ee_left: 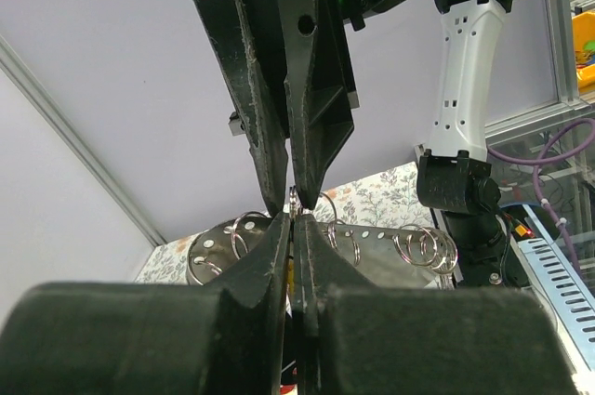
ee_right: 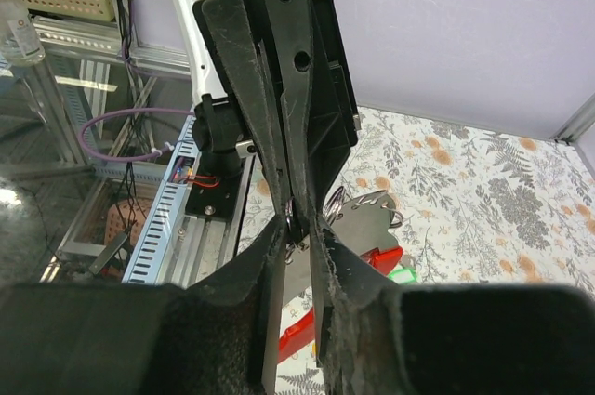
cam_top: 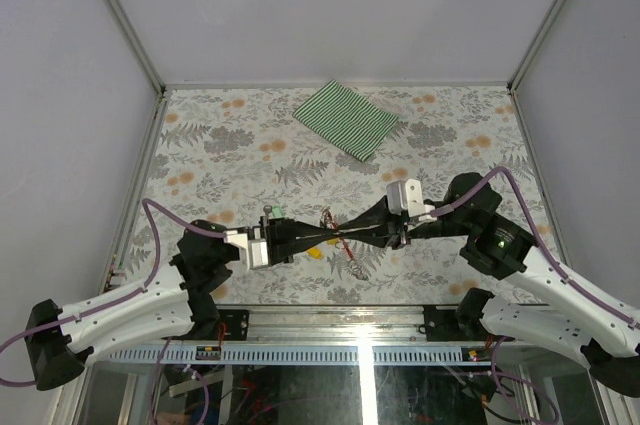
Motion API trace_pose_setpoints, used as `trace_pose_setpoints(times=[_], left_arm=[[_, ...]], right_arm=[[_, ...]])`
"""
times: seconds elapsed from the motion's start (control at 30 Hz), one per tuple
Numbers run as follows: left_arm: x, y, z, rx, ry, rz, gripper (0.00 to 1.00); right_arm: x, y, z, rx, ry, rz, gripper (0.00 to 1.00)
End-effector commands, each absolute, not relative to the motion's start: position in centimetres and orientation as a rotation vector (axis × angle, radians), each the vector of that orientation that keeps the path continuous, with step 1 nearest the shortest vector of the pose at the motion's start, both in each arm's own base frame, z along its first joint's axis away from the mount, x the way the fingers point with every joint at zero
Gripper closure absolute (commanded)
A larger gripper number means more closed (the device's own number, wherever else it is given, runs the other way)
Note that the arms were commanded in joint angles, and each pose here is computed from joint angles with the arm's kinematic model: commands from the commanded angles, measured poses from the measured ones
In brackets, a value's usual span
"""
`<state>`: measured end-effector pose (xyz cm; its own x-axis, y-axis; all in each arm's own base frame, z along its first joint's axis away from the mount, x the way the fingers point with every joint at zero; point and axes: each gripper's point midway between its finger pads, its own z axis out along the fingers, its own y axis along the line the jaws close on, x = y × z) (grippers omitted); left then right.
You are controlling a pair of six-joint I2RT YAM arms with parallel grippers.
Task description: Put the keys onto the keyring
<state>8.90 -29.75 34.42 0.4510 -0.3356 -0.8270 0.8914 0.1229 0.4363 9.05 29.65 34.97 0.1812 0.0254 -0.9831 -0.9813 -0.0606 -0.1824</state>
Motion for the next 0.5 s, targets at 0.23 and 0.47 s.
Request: trace_pose_setpoints(times=[0.23,0.47], left_arm=[[8.8,-29.0,37.8,1.033,0.560,-0.962,0.97],[11.0,-29.5,35.5,1.084,0.734,-0.887,0.74]], right_arm=[[9.2,28.9,37.0,-1.333,0.987,1.050,1.00],[10.1,27.9,36.0,-1.393,1.069,0.935,1.00]])
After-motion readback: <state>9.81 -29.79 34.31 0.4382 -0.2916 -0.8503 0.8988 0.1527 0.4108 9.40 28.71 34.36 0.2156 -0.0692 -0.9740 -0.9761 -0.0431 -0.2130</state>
